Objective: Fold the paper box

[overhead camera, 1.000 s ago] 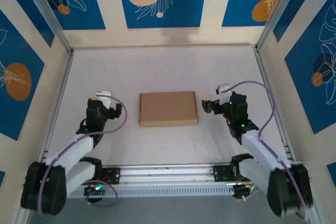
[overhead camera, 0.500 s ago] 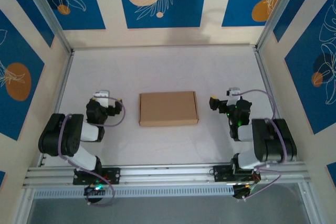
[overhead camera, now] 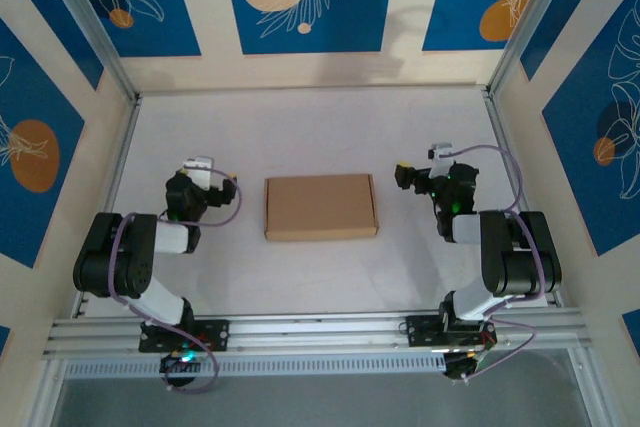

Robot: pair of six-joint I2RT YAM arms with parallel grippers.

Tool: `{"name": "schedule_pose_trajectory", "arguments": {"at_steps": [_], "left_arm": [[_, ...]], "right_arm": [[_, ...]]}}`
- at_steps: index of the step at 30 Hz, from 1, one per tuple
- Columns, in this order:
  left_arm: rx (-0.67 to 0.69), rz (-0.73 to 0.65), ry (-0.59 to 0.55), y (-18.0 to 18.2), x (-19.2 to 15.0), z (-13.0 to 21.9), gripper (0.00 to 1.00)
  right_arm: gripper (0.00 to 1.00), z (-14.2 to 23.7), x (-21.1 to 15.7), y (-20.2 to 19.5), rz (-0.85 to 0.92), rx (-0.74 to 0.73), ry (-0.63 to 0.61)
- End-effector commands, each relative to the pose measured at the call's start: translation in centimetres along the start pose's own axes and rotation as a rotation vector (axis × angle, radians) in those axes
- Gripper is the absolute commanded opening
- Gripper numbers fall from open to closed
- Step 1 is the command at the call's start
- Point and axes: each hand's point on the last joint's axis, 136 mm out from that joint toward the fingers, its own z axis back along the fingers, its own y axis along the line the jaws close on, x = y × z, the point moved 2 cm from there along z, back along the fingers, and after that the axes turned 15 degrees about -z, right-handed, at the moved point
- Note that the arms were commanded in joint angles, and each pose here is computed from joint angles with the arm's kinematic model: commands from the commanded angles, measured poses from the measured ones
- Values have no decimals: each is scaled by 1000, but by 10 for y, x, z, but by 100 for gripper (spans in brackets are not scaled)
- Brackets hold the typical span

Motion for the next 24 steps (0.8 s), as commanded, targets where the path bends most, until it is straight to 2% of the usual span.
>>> {"name": "schedule_pose_trajectory", "arguments": {"at_steps": [1,6,24], "left_arm": [[18,11,18,4,1,-2,100],[17,16,7,4,1,0,100],[38,15,4,7,1,2,100]], "right_arm": [[99,1,-10,-7,-20,-43,43],[99,0,-12,-4,28,-87,17],[99,1,-10,-7,-14,-54,38]]}}
